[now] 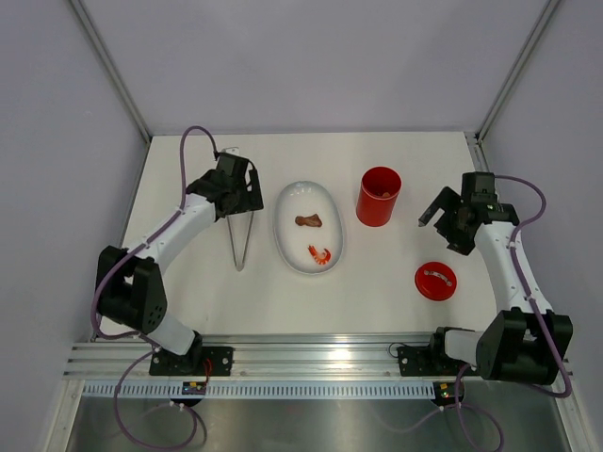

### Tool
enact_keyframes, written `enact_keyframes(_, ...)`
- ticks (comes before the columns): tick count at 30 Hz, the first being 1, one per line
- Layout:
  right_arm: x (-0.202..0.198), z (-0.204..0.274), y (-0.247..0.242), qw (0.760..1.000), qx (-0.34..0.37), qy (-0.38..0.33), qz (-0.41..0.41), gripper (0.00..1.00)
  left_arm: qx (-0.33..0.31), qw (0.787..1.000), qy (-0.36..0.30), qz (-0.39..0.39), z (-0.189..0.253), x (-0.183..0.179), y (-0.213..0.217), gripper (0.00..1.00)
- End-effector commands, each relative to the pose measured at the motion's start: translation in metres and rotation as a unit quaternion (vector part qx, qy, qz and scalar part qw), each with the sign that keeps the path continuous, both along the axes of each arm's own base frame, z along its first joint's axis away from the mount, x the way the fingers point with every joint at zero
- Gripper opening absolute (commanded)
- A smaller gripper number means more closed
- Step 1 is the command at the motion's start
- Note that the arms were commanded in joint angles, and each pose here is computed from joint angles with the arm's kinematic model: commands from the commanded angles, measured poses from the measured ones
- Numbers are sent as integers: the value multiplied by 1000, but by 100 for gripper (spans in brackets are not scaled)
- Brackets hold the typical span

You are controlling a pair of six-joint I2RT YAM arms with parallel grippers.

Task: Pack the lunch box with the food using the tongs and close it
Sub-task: Place the clamp at the center of the board, then pick up the box lid from the center of the board.

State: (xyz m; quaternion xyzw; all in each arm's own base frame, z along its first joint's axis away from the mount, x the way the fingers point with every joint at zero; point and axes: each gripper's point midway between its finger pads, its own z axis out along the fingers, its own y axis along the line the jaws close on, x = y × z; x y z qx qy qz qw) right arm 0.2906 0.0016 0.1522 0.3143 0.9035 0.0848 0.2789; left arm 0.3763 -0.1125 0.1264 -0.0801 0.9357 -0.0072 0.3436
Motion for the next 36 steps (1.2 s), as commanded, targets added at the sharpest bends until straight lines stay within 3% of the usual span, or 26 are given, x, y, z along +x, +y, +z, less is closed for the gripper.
enact_keyframes(1,-20,-23,-15,997,-43,64,-20,99,-34,996,-83,-2,74,8,-3,89)
enact_keyframes(6,-43,-44,-31,987,-74,120,-73,97,-49,994,-93,-25,101,-11,-3,89)
enact_keyframes(14,-56,-61,-24,983,-47,146,-103,92,-45,994,-89,-46,112,-33,2,90)
enact_keyframes(18,-62,-75,-20,979,-36,168,-107,95,-62,992,-89,-59,112,-38,-4,90)
enact_keyframes(23,-57,-96,-5,980,0,184,-74,99,-60,992,-85,-65,108,-37,-6,90)
enact_keyframes(32,-38,-99,58,984,102,140,48,98,-54,994,-76,-64,103,-40,-3,89)
enact_keyframes(36,-36,-95,48,987,73,140,41,98,-64,993,-74,-66,102,-39,-7,89)
